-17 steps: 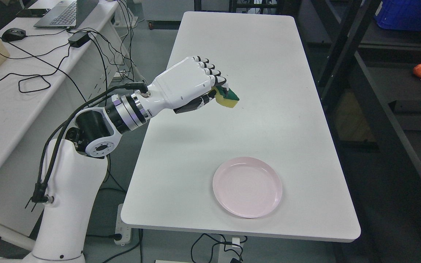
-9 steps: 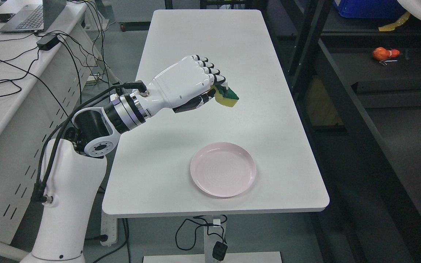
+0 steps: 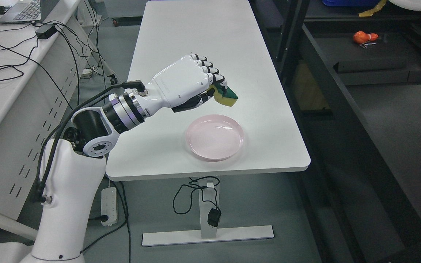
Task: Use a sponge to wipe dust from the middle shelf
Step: 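Carry the sponge toward the grey shelf while the robot turns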
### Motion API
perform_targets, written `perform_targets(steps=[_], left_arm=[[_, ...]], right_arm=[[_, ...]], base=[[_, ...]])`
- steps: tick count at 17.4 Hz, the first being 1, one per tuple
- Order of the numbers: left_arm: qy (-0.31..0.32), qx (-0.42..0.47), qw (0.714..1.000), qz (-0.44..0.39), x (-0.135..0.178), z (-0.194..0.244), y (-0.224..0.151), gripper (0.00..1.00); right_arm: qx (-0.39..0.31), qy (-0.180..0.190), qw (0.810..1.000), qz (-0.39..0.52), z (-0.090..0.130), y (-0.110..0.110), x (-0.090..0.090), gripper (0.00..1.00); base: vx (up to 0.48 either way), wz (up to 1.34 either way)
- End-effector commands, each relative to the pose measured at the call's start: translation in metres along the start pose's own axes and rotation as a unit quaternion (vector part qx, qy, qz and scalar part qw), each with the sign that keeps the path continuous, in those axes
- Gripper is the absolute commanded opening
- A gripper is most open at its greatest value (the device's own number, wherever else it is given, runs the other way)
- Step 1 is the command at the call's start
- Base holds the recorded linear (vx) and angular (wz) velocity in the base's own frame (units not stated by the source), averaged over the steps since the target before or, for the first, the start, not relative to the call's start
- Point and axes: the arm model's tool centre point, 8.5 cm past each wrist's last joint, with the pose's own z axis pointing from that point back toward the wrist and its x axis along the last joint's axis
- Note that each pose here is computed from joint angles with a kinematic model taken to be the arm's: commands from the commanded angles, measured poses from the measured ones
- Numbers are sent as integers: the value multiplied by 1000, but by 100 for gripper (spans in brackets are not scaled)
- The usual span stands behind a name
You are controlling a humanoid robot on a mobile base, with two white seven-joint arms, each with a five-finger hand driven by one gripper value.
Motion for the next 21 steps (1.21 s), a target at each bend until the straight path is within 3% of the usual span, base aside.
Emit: perform_targets(steps=[1, 10, 21], left_arm=[[3, 5, 1000, 4, -3, 4, 2, 1], [-36, 24, 999, 25, 26, -28, -1, 0], [-164, 15, 983, 87, 102, -71, -23, 0]], right_arm=[[-7, -11, 1000, -1, 0, -10, 10, 100], [-7, -11, 1000, -1, 0, -10, 10, 100], [-7, -11, 1000, -1, 0, -10, 10, 100]], base=[[-294, -178], [-288, -339], [-285, -553]])
